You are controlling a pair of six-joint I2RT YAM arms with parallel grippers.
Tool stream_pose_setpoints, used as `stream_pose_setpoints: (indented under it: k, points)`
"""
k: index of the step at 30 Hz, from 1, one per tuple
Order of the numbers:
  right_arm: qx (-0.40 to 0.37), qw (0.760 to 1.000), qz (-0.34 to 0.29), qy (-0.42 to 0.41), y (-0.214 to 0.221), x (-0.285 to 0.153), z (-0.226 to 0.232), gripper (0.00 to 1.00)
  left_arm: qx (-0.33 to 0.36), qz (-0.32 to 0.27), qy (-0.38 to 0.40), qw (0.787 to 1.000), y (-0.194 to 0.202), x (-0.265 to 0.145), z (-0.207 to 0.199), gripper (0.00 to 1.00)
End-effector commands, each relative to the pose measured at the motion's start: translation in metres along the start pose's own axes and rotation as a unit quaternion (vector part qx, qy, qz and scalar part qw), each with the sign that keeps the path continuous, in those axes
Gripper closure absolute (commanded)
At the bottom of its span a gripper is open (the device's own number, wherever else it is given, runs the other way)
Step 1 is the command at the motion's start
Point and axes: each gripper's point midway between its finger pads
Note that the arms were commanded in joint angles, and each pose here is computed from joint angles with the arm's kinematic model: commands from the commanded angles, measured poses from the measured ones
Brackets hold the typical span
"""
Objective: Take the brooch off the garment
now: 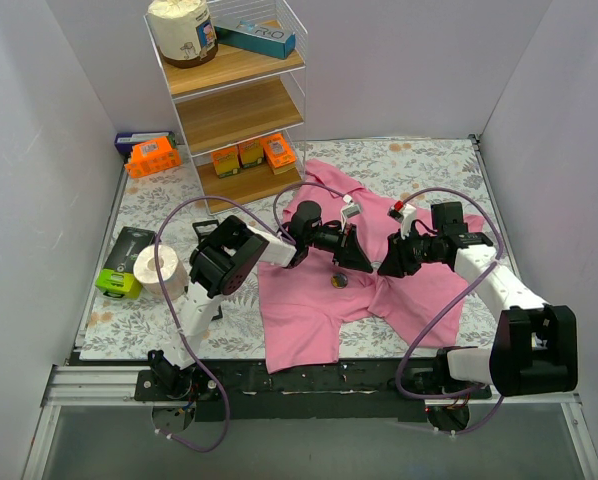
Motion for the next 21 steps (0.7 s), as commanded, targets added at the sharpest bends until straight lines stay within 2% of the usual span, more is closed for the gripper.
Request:
stream_pose_setpoints:
  k: [1, 7, 9, 16, 18, 21]
  points:
    - [-0.003, 1.000, -0.006, -0.025, -0.0110, -0.0019, 0.0105, 0.69, 0.025, -0.013, 0.004, 1.000, -0.0154, 0.0038, -0.0053, 1.00]
    - [0.008, 1.000, -0.005, -0.012, -0.0100, 0.0005, 0.0045, 0.77, 0.026, -0.013, 0.005, 1.000, -0.0160, 0.0035, -0.0066, 1.00]
    - [0.010, 1.000, -0.005, -0.010, -0.0102, 0.0013, 0.0033, 0.78, 0.024, -0.012, 0.005, 1.000, -0.0155, 0.0034, -0.0067, 1.00]
    - [0.011, 1.000, -0.001, -0.022, -0.0085, 0.0022, 0.0059, 0.68, 0.024, -0.012, 0.003, 1.000, -0.0167, 0.0038, -0.0060, 1.00]
    - [0.011, 1.000, -0.002, -0.021, -0.0092, 0.0024, 0.0055, 0.68, 0.024, -0.012, 0.004, 1.000, -0.0165, 0.0036, -0.0066, 1.00]
    - [0.018, 1.000, -0.001, -0.012, -0.0083, 0.0037, 0.0015, 0.73, 0.026, -0.012, 0.005, 1.000, -0.0179, 0.0044, -0.0074, 1.00]
Point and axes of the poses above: each gripper's point midway between its finger pads, its own x axis out along the fingers, its own z axis along the line the jaws close on, y = z × x, and after that the axes turned 11 degrees about x, right-handed
